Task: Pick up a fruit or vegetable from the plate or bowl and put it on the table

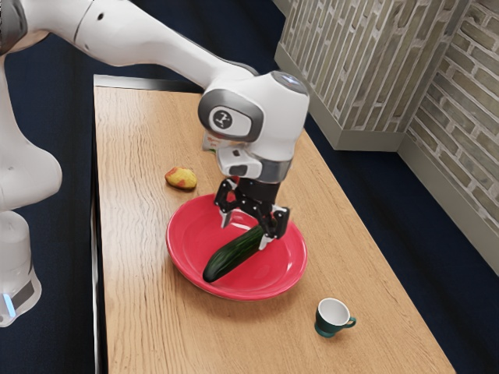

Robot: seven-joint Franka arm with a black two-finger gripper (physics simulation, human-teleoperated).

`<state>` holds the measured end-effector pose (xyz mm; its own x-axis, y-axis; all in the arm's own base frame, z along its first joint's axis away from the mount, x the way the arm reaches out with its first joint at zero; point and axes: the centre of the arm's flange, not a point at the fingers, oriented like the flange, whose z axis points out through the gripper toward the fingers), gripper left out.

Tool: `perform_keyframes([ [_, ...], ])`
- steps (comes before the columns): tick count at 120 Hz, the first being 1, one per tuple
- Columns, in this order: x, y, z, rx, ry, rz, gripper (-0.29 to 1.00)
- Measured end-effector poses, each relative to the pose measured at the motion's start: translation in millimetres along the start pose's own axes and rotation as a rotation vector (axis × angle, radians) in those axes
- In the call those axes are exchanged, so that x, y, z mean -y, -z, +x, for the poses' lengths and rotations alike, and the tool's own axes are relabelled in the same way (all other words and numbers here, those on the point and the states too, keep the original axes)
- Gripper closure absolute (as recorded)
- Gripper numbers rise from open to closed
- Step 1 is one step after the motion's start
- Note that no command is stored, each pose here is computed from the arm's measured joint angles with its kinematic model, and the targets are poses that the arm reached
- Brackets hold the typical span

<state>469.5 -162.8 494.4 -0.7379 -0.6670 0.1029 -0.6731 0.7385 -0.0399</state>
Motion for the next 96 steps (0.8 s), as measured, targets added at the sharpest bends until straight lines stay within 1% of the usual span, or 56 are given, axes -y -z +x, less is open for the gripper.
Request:
perform_keyframes([
  [24,-0.3,-9.1,-3.2,0.003,-0.012,0.009,0.01],
  [58,-4.4,-29.1,-8.1,0.000,-0.014,-0.001,0.03],
  [96,-3.4,-38.4,-14.3,0.012,-0.010,-0.004,0.09],
])
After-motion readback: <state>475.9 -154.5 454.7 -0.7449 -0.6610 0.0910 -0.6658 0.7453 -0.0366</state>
